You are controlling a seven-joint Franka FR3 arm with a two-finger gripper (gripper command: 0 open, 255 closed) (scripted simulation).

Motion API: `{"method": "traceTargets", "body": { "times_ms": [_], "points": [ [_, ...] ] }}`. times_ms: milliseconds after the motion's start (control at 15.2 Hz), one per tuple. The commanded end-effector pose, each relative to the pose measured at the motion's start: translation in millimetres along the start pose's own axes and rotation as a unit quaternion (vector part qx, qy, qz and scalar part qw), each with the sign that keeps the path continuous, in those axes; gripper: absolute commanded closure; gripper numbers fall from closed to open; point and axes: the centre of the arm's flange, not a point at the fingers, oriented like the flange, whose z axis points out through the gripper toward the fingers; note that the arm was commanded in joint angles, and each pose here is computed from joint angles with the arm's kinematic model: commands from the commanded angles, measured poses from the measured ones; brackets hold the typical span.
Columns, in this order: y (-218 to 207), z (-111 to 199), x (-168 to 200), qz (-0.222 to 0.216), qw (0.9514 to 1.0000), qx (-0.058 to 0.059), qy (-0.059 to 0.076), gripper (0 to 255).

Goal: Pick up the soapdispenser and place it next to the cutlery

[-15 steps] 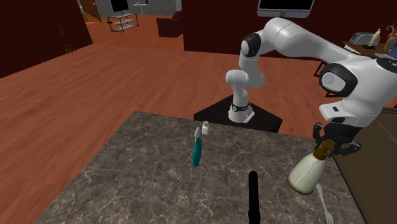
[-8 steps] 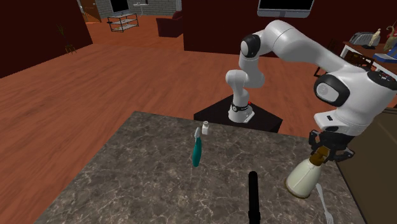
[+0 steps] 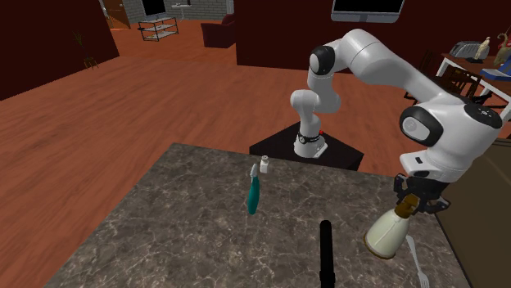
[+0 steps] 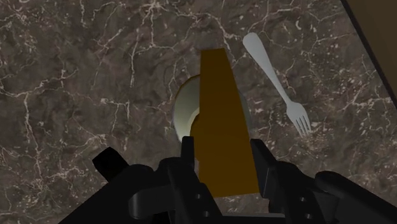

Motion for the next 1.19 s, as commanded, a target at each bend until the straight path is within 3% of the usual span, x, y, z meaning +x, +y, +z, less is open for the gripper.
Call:
{"method": "traceTargets", "body": {
  "times_ms": [0, 198, 264, 594, 858, 1122],
  "points": [
    [0.1, 0.1, 0.1, 0.000, 1.0000, 0.000, 0.000, 255],
    [0.1, 0.1, 0.1, 0.000, 1.0000, 0.000, 0.000, 255],
    [0.1, 0.1, 0.1, 0.000, 1.0000, 0.000, 0.000, 0],
    [0.0, 0.1, 0.1, 0.000, 1.0000, 0.000, 0.000, 0],
    [0.1, -49.9, 0.1, 0.000, 1.0000, 0.000, 0.000, 0],
    [0.1, -49.9, 0.1, 0.000, 1.0000, 0.000, 0.000, 0]
  ]
}}
